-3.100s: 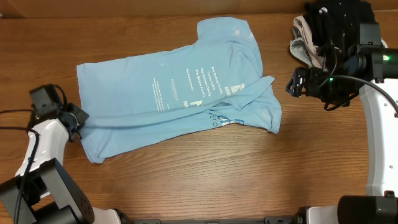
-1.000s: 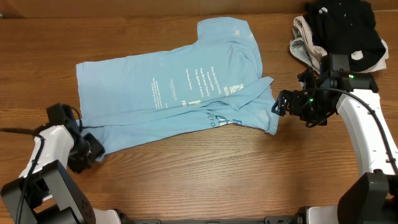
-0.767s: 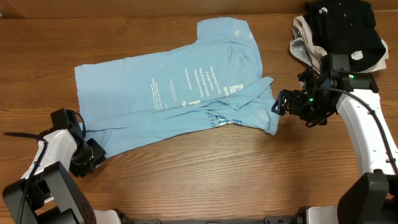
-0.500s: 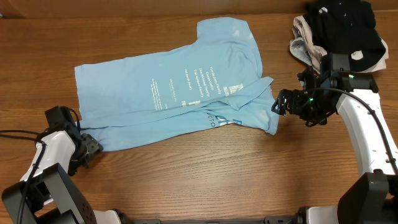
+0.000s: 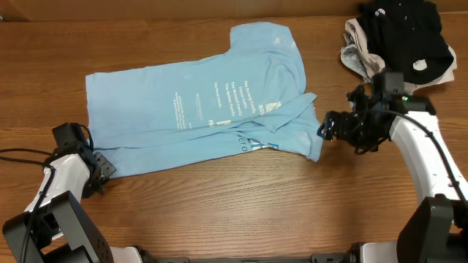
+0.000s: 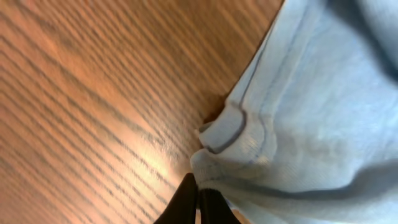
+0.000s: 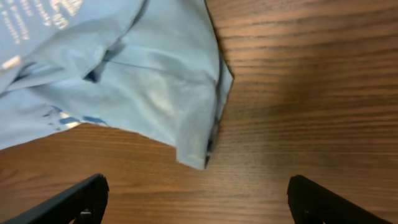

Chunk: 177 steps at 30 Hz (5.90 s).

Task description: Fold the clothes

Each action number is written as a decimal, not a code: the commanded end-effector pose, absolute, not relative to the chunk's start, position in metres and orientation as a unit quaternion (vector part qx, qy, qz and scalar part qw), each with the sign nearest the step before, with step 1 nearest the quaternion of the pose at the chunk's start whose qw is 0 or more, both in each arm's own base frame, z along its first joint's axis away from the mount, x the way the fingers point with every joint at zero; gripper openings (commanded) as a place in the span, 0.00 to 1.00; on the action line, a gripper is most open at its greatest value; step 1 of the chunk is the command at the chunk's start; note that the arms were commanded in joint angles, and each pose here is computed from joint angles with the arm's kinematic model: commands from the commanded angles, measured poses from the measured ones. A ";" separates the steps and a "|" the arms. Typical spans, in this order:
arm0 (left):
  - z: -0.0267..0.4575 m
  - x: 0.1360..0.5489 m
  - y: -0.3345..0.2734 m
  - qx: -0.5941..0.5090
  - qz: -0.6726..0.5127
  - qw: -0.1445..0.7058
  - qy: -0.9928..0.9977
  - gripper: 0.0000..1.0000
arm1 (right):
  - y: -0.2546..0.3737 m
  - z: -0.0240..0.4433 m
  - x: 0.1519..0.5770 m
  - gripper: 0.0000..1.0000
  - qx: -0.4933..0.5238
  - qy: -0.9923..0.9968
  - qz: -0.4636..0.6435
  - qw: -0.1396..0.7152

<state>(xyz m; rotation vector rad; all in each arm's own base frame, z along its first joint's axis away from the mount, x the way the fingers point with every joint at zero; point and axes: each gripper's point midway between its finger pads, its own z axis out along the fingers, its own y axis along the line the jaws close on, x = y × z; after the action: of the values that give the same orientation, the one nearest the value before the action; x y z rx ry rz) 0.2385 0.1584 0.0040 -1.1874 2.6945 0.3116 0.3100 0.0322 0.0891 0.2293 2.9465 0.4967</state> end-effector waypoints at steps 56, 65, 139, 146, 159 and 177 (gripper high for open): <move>0.027 0.217 0.119 -0.325 0.048 -0.022 0.944 0.07 | -0.061 0.081 0.227 0.04 0.319 0.942 0.082 -0.059; 0.028 0.219 0.129 -0.324 0.073 -0.013 0.943 0.68 | -0.064 0.080 0.230 0.62 0.322 0.942 0.076 -0.052; -0.007 0.511 0.140 -0.088 0.040 0.122 0.988 0.04 | 0.038 0.255 0.405 0.76 0.006 0.968 0.115 0.223; 0.019 0.514 0.138 -0.094 0.033 0.119 0.988 0.04 | 0.035 0.268 0.441 0.74 0.001 0.951 0.106 0.292; 0.127 0.528 0.089 -0.071 -0.023 0.156 0.985 0.04 | 0.057 0.184 0.576 0.82 -0.030 0.918 0.108 0.381; 0.128 0.535 0.065 -0.058 -0.021 0.162 0.985 0.04 | 0.043 0.005 0.627 0.87 -0.006 0.936 0.051 0.349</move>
<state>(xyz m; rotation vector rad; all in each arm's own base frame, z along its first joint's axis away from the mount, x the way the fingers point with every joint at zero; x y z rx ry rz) 0.5299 0.0649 0.1188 -0.1507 2.8448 -0.0638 0.6250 0.0445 0.0143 -0.0170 2.4222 0.1561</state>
